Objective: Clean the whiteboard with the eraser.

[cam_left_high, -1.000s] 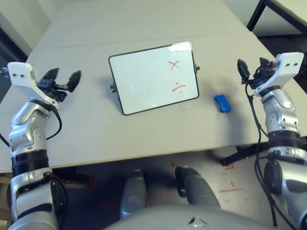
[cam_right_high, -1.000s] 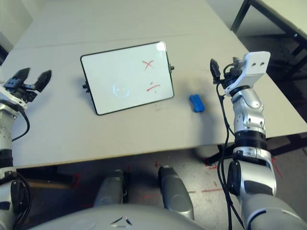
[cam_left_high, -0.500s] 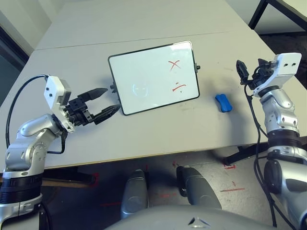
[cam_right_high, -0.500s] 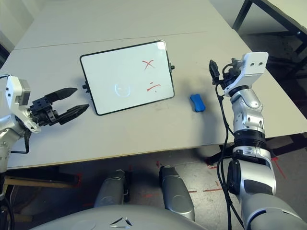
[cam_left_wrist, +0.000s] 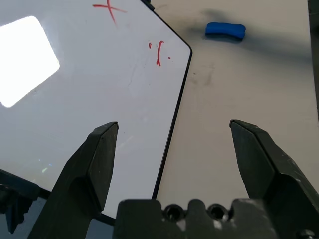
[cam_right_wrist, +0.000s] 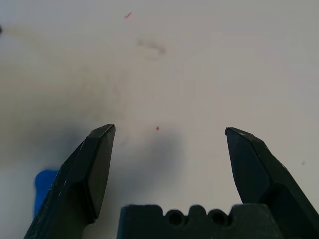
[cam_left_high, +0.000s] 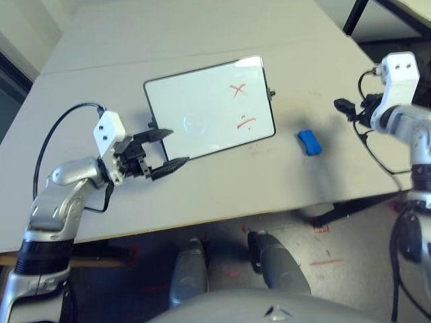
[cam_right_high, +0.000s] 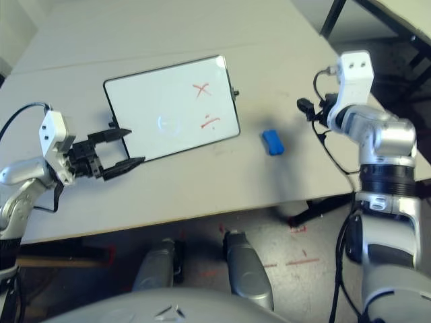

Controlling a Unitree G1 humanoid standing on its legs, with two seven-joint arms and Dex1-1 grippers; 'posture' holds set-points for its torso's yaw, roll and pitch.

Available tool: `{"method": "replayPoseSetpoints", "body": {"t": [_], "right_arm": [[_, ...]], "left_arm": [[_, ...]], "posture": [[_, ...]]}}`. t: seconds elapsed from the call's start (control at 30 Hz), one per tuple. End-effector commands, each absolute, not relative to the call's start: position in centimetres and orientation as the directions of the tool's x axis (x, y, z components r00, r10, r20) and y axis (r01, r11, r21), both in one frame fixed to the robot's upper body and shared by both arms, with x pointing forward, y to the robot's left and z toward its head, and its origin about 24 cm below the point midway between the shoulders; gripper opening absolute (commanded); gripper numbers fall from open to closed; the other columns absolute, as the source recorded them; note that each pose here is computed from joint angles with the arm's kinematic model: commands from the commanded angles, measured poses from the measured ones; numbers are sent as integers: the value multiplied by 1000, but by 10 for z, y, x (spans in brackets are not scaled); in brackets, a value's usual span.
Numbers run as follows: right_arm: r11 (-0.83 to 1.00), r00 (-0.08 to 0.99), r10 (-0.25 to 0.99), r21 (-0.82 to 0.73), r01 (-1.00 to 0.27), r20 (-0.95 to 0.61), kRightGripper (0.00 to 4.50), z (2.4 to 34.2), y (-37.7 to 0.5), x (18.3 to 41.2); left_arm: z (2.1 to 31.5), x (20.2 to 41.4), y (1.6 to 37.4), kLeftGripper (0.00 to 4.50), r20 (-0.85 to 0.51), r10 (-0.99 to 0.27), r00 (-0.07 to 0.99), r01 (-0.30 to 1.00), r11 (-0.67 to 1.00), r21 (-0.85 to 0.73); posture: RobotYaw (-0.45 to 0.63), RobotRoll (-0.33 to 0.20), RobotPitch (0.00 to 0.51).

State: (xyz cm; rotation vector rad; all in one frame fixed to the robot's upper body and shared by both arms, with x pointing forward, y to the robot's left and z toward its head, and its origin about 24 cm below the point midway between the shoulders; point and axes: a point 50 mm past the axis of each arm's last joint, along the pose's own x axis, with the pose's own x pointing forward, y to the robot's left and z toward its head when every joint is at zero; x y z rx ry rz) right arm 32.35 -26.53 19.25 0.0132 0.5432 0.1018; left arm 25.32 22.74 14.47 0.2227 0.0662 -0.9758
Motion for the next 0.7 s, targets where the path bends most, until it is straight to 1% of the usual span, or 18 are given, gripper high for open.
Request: {"method": "replayPoseSetpoints", "body": {"t": [0.03, 0.13, 0.27, 0.4, 0.7], "right_arm": [[985, 788, 171, 92, -145, -591, 4480, 199, -248, 312], [979, 754, 203, 110, -172, -624, 4480, 198, -237, 306], [971, 727, 232, 105, -217, -646, 4480, 186, -225, 302], [969, 710, 232, 99, -224, -665, 4480, 174, -217, 300], [965, 687, 234, 79, -249, -688, 4480, 161, -201, 299]], "left_arm": [[141, 258, 226, 4500, -167, -816, 553, 832, 529, 167], [141, 260, 224, 4500, -161, -821, 548, 835, 525, 164], [139, 261, 223, 4500, -163, -822, 546, 836, 524, 163], [139, 261, 222, 4500, -159, -821, 548, 835, 525, 163], [139, 261, 223, 4500, -155, -815, 558, 828, 535, 169]], "posture": [[-146, 0, 162], [-155, 0, 167], [-157, 0, 170], [-152, 0, 170], [-138, 0, 163]]}}
